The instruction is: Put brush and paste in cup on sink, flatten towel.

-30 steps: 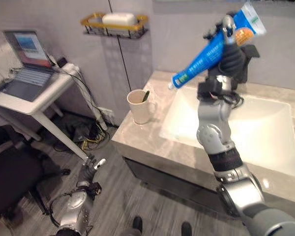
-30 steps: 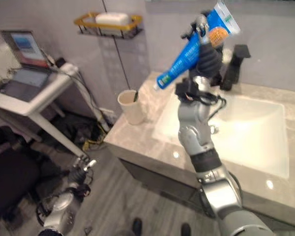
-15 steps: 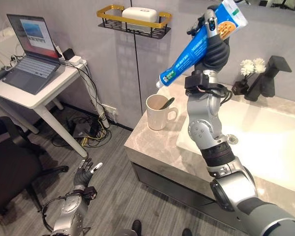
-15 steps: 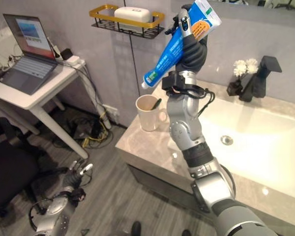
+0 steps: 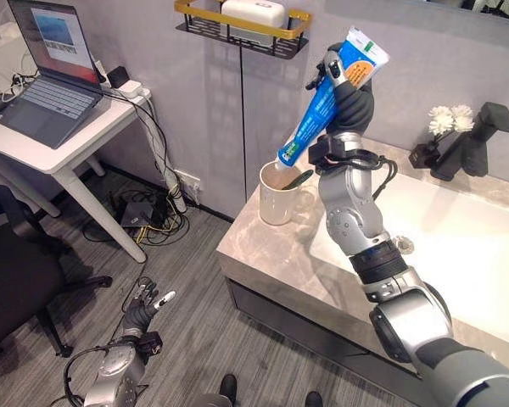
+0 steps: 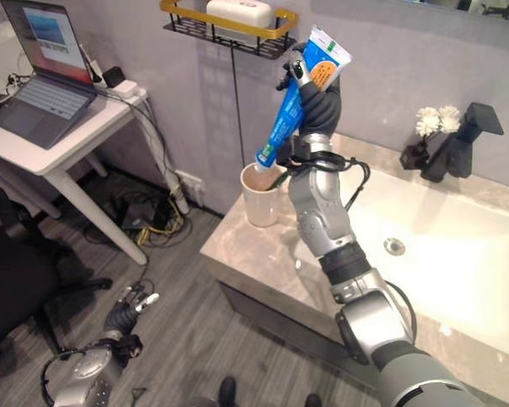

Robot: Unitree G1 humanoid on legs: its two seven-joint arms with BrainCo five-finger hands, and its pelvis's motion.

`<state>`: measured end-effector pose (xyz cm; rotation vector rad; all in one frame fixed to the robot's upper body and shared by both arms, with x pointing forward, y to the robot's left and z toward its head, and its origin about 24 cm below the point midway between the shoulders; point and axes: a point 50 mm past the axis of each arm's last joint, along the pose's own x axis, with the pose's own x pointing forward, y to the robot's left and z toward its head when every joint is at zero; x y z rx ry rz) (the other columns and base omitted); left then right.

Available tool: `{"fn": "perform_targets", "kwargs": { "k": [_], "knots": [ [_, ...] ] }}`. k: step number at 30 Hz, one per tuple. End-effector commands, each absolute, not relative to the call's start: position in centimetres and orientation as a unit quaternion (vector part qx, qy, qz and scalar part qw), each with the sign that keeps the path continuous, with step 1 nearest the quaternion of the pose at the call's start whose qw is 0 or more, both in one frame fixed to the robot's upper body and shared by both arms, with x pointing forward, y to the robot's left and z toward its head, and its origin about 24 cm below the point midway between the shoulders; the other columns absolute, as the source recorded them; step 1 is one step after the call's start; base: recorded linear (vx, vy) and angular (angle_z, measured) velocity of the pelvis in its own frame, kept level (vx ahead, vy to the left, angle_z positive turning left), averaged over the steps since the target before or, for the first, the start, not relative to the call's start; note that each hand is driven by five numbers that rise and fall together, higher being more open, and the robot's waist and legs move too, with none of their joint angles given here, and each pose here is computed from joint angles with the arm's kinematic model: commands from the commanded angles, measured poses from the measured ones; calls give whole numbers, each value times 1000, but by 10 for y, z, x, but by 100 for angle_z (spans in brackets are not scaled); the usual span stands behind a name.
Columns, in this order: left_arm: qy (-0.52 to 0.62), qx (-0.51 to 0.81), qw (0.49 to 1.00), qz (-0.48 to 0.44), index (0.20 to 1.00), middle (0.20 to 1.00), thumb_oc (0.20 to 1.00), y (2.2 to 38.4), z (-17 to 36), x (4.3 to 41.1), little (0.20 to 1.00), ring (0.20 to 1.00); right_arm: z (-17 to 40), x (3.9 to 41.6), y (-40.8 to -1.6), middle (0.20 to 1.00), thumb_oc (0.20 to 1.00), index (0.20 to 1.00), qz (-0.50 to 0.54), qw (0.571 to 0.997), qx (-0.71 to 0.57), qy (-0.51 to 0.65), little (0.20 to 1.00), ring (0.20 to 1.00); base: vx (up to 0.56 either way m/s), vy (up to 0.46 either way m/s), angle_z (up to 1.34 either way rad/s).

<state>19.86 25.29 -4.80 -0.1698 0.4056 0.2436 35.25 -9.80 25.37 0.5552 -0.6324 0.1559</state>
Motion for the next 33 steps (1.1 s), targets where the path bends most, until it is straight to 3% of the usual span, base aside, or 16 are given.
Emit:
{"fn": "perform_targets", "kwargs": {
  "k": [1, 33],
  "knots": [
    [158, -61, 980, 102, 1000, 1000, 1000, 255, -32, 217, 1000, 1000, 311, 337, -100, 200, 200, 200, 110, 869, 248, -413, 200, 200, 0, 0, 0],
    [176, -71, 978, 86, 1000, 1000, 1000, 241, -44, 211, 1000, 1000, 289, 331, -77, 200, 200, 200, 162, 891, 113, -409, 200, 200, 0, 0, 0]
  ]
}}
